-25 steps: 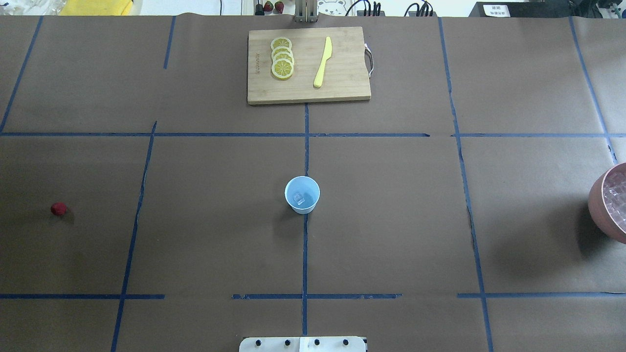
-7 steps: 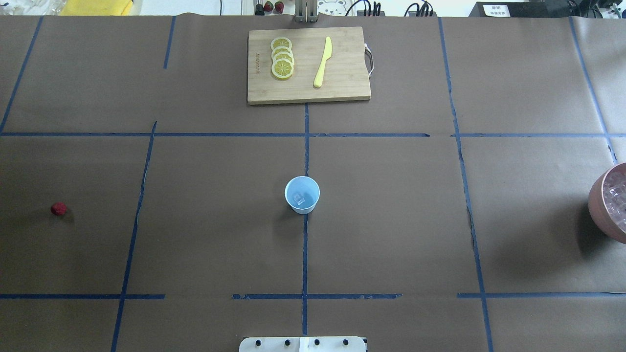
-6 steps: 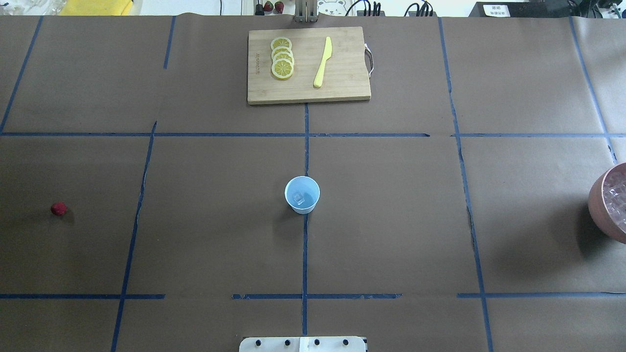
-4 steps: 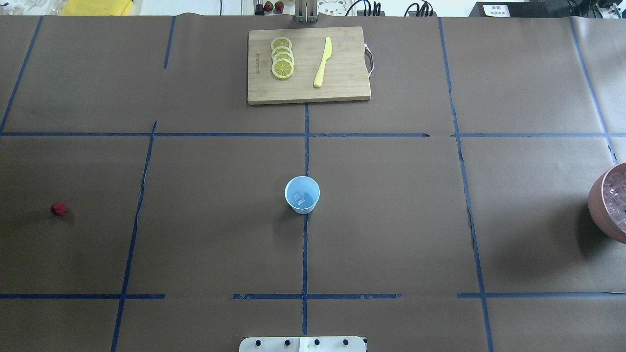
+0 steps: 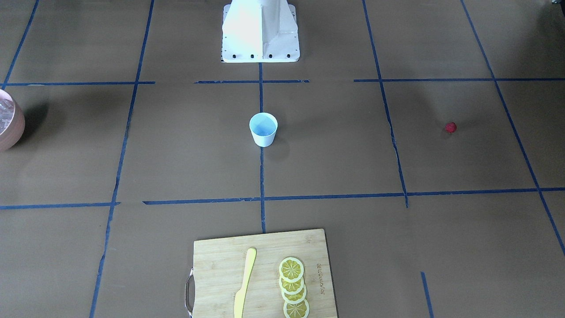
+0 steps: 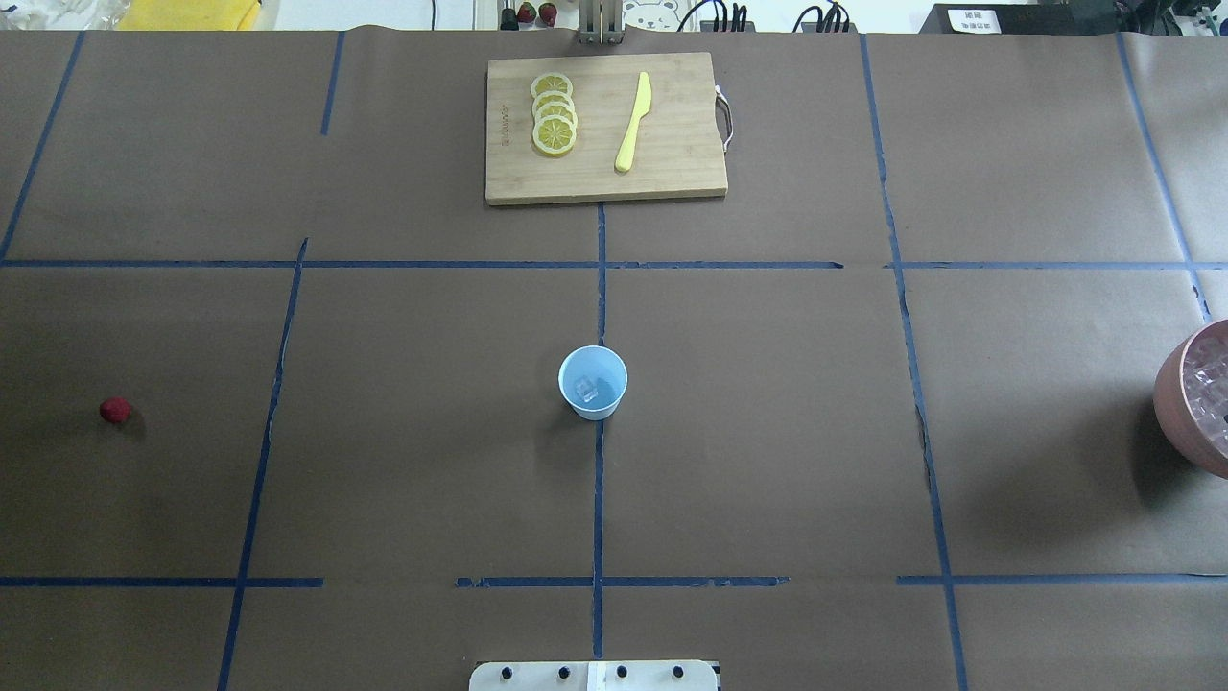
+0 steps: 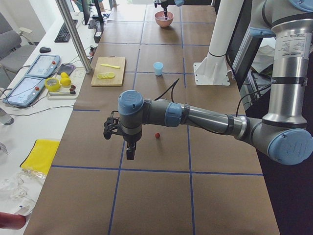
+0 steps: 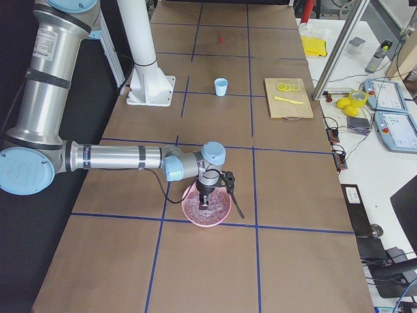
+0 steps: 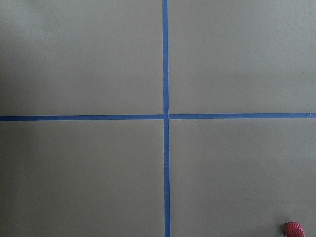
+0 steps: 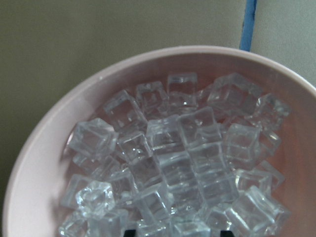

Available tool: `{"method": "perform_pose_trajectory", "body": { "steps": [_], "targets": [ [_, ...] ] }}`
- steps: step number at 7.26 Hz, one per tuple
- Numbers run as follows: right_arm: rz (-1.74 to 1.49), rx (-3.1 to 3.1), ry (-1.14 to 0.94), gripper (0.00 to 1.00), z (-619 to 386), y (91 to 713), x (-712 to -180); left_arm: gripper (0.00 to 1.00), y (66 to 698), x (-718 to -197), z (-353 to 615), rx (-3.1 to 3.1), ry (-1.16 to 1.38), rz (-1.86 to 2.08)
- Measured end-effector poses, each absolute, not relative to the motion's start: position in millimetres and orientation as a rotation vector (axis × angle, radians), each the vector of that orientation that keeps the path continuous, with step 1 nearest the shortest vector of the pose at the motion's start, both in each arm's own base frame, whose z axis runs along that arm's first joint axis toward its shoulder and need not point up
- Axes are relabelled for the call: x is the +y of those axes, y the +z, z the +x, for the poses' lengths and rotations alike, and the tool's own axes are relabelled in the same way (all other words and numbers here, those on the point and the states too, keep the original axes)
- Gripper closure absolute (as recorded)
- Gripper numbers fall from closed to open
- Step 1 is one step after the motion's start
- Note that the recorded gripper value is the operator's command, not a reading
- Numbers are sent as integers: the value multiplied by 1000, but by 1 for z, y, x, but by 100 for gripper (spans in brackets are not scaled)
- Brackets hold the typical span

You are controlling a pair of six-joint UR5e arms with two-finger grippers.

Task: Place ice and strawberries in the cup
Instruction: 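Lower the right gripper into the bowl and grasp another ice cube, then carry the ice cube with the right gripper over the white cup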

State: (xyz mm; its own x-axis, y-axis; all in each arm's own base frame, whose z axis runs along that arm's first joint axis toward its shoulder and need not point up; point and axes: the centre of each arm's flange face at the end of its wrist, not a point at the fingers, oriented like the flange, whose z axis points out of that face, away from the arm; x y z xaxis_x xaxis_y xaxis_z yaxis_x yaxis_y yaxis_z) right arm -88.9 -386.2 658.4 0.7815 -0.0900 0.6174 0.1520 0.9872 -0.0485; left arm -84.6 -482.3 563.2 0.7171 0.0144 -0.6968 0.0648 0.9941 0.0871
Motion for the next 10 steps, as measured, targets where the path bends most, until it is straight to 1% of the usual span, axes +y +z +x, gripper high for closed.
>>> {"method": "perform_pose_trajectory", "body": {
  "steps": [3, 4, 6, 7, 10],
  "targets": [
    [-97, -659, -131, 96, -89, 659, -386, 0, 560, -482, -84, 771, -28, 111],
    [-94, -660, -132, 100, -89, 657, -387, 0, 560, -482, -84, 771, -30, 111],
    [-74, -667, -137, 100, -89, 645, -388, 0, 560, -482, -84, 771, -31, 110],
    [-53, -675, -141, 100, -88, 628, -388, 0, 560, -482, -85, 771, -32, 110],
    [-27, -680, -116, 100, -75, 542, -388, 0, 561, -481, -85, 771, -33, 109]
  ]
}}
